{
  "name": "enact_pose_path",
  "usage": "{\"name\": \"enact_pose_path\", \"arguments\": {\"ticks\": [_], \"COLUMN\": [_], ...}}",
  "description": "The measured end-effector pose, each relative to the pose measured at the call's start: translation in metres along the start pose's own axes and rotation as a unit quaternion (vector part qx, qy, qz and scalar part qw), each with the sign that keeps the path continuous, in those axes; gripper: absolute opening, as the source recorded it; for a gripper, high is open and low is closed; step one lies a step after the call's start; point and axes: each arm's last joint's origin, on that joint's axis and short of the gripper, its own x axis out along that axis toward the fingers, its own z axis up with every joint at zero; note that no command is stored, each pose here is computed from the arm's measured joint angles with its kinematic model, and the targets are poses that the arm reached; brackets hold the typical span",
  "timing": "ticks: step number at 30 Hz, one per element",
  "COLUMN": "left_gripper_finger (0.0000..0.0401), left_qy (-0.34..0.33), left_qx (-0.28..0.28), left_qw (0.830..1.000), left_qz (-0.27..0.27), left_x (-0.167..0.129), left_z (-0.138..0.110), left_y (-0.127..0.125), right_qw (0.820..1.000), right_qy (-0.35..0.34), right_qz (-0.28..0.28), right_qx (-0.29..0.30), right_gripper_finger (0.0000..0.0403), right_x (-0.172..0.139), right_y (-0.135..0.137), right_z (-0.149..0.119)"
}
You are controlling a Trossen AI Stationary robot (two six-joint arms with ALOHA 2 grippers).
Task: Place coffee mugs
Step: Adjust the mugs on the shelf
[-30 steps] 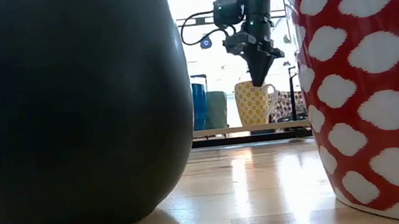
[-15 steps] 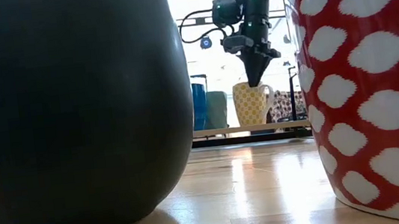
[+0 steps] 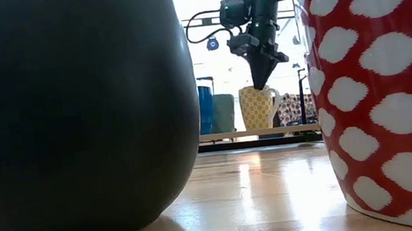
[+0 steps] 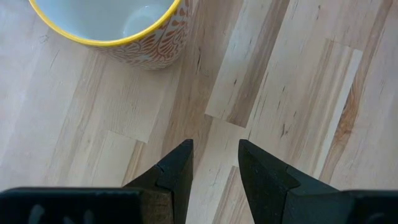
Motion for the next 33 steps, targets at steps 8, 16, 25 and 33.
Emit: {"name": "enact_pose_path", "arguments": {"ticks": [8,16,25,33], "left_gripper_finger": [0.0117,0.0117,0.0117,0.0117], "left_qy": [0.000,0.000,-0.002,-0.002], "left_qx": [0.000,0.000,-0.001,-0.001], "left_qw": [1.000,1.000,1.000,1.000], "left_qz": [0.000,0.000,-0.001,-0.001], "left_x": [0.000,0.000,0.000,0.000], "left_z": [0.000,0.000,0.000,0.000], "left_y": [0.000,0.000,0.000,0.000], "right_qw": [0.998,0.995,0.993,0.995], "right_qy": [0.053,0.079,0.062,0.041], "right_qz": [-0.019,-0.056,-0.101,-0.096], "right_qx": [0.005,0.011,0.007,0.007], "right_gripper_finger": [0.0039,0.0039,0.0039,0.0039], "right_x": [-0.001,-0.002,-0.002,-0.001], "right_y": [-0.002,-0.005,-0.007,-0.006], "right_z": [-0.011,-0.017,-0.015,-0.010]}}
